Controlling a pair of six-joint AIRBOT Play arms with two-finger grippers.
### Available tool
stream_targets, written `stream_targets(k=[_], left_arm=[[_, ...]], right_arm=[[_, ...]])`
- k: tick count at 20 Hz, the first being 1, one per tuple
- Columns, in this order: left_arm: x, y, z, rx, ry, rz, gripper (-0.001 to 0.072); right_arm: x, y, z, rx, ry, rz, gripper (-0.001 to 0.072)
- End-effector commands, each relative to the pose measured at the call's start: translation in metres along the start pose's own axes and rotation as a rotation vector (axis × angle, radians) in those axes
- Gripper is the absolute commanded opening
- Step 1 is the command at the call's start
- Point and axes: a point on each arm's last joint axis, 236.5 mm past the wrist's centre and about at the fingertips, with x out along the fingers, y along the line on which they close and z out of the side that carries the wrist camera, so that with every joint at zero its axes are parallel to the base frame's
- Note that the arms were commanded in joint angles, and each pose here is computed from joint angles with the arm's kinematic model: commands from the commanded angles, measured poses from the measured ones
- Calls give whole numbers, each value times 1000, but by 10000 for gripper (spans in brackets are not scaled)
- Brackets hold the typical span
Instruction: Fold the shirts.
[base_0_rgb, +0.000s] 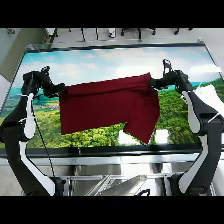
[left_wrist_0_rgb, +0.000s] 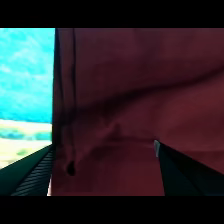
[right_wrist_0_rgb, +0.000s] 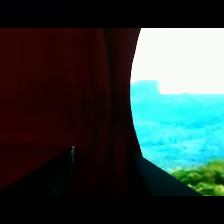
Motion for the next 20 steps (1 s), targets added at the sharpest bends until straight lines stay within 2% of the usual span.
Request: stream_targets(k=[1,4,8,11,14,17,20], left_arm=[[-21,-22,-8,-50,63,-122,707],[-69,-16,-17,-81,135,-147,707],[-105,24,-81,-175,294,-124,706],[-94,43,-165,-260,457,-129,706],[-72,44,-231,-332,516,-164,706],[-54,25,-245,-379,469,-271,706],[-38,27,-240,-406,425,-271,706]], right_arm=[[-40,12,23,18,-49,20,394],[-112,10,29,28,-28,29,393],[-183,-25,-11,75,111,27,388],[-197,-43,-53,174,161,98,387],[-197,-50,-86,282,173,214,387],[-192,-51,-103,308,192,262,387],[-186,-45,-115,298,227,277,387]])
